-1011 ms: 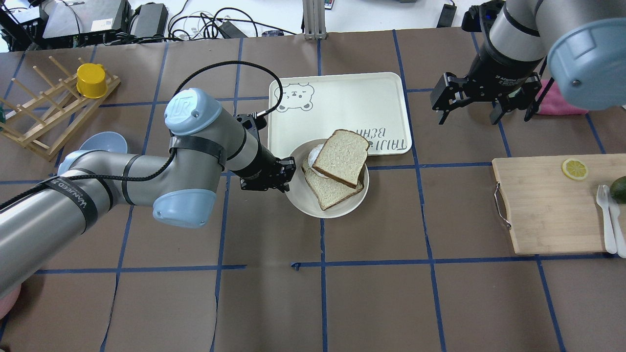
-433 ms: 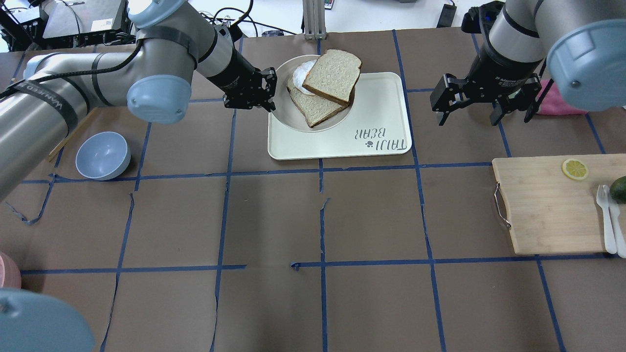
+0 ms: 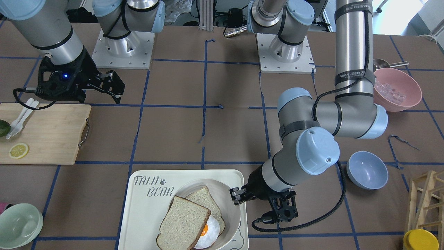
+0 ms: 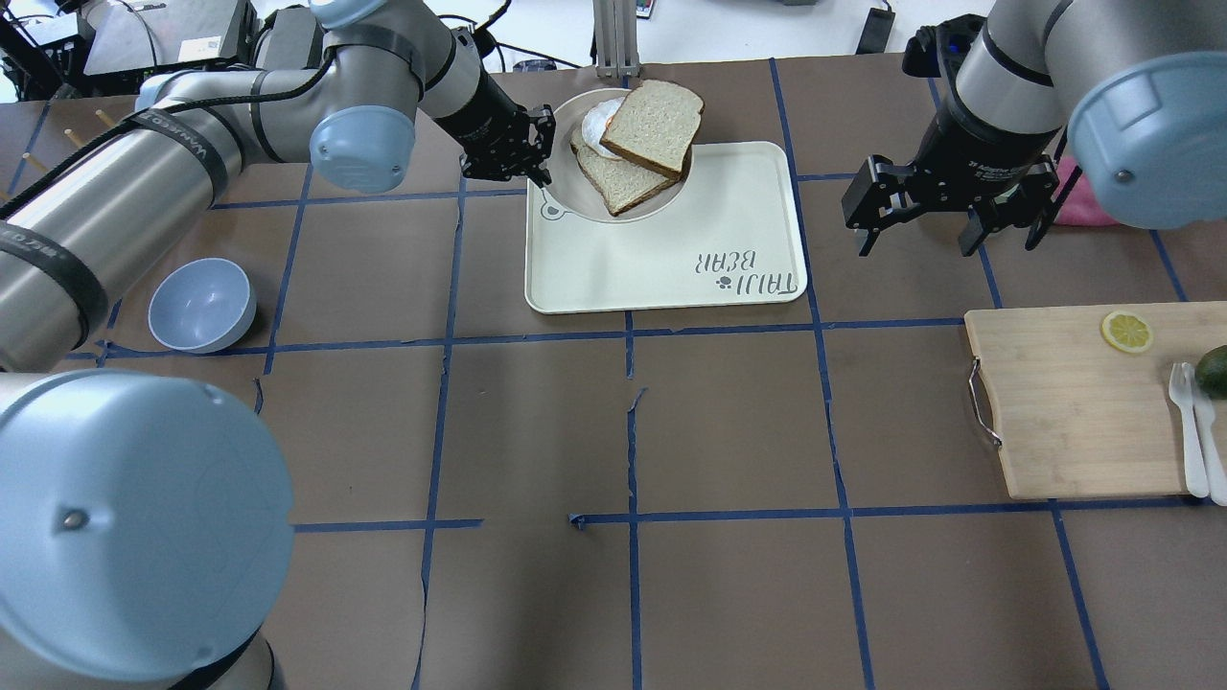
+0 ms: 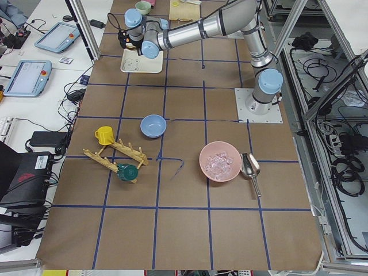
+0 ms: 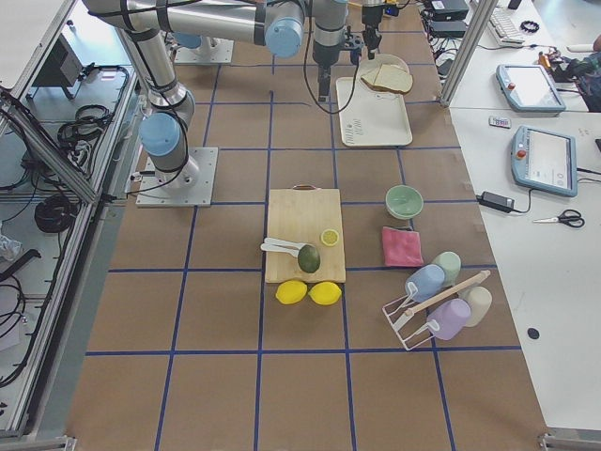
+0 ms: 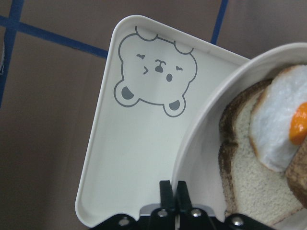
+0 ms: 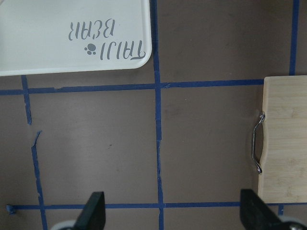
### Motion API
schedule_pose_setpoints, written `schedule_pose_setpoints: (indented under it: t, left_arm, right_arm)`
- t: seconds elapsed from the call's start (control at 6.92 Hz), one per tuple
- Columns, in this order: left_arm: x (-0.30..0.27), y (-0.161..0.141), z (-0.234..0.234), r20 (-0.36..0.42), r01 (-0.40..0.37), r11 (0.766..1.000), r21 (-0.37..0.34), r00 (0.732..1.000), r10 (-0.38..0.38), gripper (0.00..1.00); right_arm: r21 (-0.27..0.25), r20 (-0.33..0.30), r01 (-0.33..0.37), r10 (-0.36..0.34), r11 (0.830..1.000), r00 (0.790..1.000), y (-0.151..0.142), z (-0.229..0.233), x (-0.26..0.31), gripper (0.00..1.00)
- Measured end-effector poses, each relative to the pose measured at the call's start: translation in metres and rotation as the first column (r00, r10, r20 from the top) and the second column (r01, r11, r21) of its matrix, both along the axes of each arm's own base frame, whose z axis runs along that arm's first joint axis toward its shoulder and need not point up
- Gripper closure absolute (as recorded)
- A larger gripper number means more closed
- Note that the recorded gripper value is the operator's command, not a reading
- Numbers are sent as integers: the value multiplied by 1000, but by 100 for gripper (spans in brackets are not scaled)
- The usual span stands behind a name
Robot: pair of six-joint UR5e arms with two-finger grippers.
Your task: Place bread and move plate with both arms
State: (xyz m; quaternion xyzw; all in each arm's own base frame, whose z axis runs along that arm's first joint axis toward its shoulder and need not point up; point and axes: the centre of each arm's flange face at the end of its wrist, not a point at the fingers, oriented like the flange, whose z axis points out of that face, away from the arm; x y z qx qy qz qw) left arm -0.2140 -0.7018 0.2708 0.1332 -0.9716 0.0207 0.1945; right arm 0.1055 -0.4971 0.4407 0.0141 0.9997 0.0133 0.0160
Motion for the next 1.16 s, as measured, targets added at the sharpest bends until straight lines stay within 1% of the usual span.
schedule_pose_setpoints:
  t: [0.29, 0.43, 0.58, 0.72, 0.87, 1.01, 1.16]
  left_arm:
    - [-2, -10, -39, -1, -1, 1000, 24, 1000, 1, 95]
    - [-5, -9, -50, -4, 2, 999, 40, 1000, -2, 89]
    - [-11, -6, -59, -3, 10, 998, 54, 1000, -9, 69]
    - [-19, 0, -65, 0, 21, 998, 65, 1000, -21, 56]
    - [-25, 4, -68, 2, 30, 997, 72, 1000, -30, 31]
    - [-28, 5, -68, 2, 33, 997, 71, 999, -33, 10]
    - [-28, 4, -61, 0, 34, 998, 60, 999, -35, 7]
  right_arm:
    - [1, -1, 0, 0, 1000, 1000, 0, -1, 0, 0]
    - [1, -1, 0, 0, 1000, 1000, 0, -1, 0, 0]
    - [1, -2, 0, 0, 1000, 1000, 0, -1, 0, 0]
    - [1, -3, 0, 0, 1000, 1000, 0, -1, 0, 0]
    - [1, -3, 0, 0, 1000, 1000, 0, -1, 0, 0]
    - [1, -3, 0, 0, 1000, 1000, 0, -1, 0, 0]
    - [1, -3, 0, 0, 1000, 1000, 0, -1, 0, 0]
